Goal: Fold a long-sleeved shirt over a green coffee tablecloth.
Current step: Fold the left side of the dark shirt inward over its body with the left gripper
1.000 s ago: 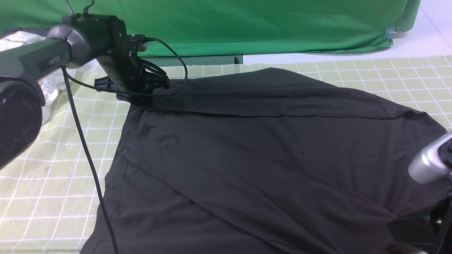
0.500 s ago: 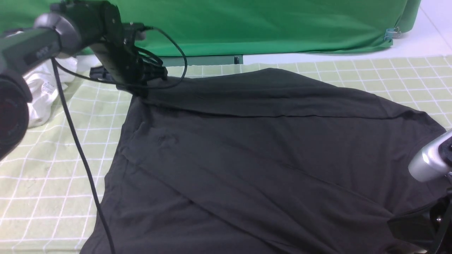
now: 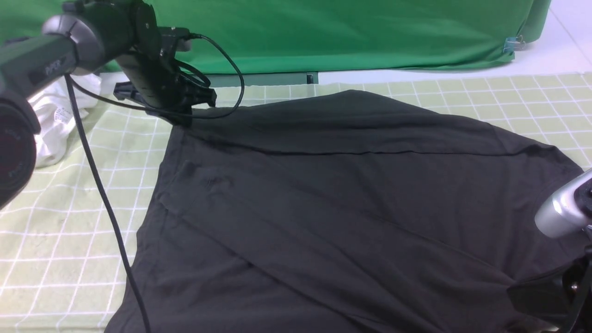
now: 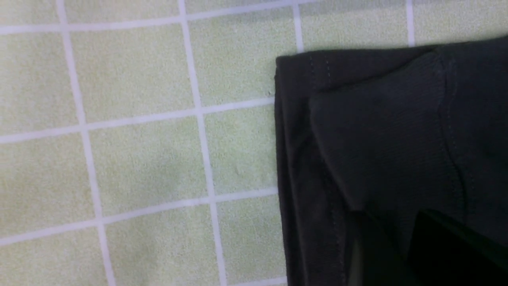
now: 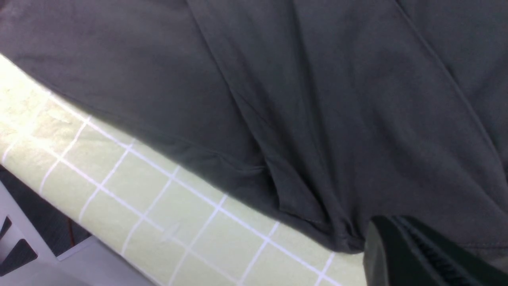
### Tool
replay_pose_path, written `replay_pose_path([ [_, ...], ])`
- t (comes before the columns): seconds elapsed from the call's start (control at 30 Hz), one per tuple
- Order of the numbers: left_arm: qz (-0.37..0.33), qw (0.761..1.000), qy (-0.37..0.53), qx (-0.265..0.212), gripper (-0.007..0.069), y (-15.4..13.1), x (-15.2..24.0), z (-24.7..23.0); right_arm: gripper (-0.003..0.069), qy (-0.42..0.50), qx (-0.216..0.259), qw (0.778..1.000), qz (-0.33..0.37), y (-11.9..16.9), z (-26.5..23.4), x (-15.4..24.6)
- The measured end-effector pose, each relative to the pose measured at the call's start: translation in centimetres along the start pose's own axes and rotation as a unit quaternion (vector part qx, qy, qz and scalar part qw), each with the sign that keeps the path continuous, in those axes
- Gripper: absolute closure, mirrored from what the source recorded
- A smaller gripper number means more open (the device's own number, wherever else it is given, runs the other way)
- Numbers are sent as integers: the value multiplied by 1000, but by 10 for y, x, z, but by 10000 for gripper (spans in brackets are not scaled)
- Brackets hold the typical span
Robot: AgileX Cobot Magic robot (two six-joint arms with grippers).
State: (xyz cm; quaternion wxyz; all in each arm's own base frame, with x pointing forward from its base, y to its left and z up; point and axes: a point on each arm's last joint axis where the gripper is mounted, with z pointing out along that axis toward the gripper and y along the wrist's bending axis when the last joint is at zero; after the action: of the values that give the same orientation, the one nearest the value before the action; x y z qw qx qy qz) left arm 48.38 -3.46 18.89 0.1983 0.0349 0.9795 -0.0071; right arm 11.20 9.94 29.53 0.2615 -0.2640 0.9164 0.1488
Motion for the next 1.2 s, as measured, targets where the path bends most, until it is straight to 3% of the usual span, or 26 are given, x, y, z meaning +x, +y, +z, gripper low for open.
replay_pose_path([
  [0.17, 0, 1000, 22, 0, 314, 0, 6, 21, 661, 0, 0, 1000, 1, 0, 0, 0],
  [0.5, 0, 1000, 20, 0, 281, 0, 6, 24, 653, 0, 0, 1000, 1, 0, 0, 0],
  [0.6, -2, 1000, 21, 2, 314, 0, 6, 24, 651, -1, 0, 1000, 1, 0, 0, 0],
  [0.7, -4, 1000, 23, 5, 405, -1, 7, 24, 648, -1, 0, 1000, 1, 0, 0, 0],
  [0.8, -4, 1000, 26, 5, 544, -1, 7, 24, 646, -2, 0, 1000, 1, 0, 0, 0],
  [0.87, -5, 1000, 27, 5, 588, -1, 7, 24, 646, -2, 0, 1000, 1, 0, 0, 0],
  [1.03, -6, 999, 33, 8, 599, -1, 8, 17, 642, -2, 0, 1000, 2, 0, 0, 0],
  [1.2, -10, 999, 26, 14, 599, -3, 4, -23, 642, -15, 9, 1000, -7, -2, 0, -3],
])
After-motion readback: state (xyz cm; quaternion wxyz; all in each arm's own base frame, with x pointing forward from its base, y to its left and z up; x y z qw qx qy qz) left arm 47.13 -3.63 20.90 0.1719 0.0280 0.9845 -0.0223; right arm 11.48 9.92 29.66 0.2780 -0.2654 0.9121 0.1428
